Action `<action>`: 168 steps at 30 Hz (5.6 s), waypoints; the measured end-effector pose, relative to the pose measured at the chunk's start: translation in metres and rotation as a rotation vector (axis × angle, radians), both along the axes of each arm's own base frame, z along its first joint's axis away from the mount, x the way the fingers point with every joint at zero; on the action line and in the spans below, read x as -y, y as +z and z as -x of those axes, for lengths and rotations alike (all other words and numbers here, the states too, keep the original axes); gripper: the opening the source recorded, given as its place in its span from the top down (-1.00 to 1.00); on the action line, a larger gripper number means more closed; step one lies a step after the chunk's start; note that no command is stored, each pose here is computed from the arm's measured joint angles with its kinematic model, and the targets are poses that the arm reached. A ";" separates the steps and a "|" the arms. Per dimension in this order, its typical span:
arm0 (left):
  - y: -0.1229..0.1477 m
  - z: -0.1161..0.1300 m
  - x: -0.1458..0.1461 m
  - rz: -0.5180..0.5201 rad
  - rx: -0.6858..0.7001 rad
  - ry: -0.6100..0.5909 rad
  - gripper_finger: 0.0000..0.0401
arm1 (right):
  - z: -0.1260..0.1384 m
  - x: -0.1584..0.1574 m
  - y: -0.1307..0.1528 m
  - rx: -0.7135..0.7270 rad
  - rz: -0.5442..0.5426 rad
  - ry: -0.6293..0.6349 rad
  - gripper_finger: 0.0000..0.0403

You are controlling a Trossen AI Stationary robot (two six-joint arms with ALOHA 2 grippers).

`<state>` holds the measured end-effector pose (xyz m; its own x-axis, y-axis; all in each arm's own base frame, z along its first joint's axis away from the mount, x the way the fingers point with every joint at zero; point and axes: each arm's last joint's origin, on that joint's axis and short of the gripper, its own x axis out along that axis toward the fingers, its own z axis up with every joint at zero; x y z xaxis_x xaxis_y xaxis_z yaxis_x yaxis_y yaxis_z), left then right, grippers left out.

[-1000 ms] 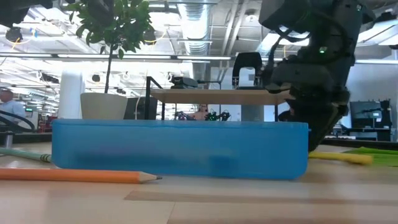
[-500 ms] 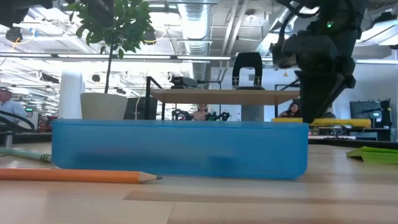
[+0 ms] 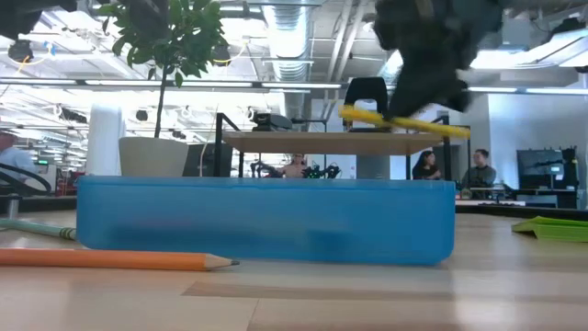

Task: Pack school essentials
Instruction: Put the yellow pen into the supply box, then put the light blue pencil into the supply box, then put the orange pencil into the supply box

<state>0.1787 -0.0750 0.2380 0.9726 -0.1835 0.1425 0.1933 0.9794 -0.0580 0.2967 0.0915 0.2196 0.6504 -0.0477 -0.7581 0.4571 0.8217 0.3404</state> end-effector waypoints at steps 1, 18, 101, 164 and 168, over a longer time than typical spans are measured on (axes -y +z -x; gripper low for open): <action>0.000 0.001 -0.001 -0.004 -0.011 0.000 0.92 | -0.006 -0.001 0.001 0.023 0.005 0.026 0.95; -0.003 0.021 -0.008 0.032 -0.167 -0.036 0.92 | -0.107 -0.046 -0.027 -0.221 0.192 0.478 0.90; -0.082 -0.029 0.008 -0.470 -1.236 -0.001 1.00 | -0.023 -0.085 0.108 0.062 0.380 0.410 0.12; -0.058 -0.192 0.042 -0.213 -0.924 -0.175 0.46 | 0.056 -0.040 0.089 0.133 0.384 0.065 0.12; -0.040 -0.177 0.045 -0.213 -0.960 -0.190 0.39 | 0.056 -0.039 0.088 0.130 0.385 0.066 0.12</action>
<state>0.3553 -0.1202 0.1981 0.6104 -0.2781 -0.7417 0.3110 0.9453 -0.0984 0.2407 0.1310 0.3081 0.7507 -0.2673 -0.6041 0.3728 0.9264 0.0535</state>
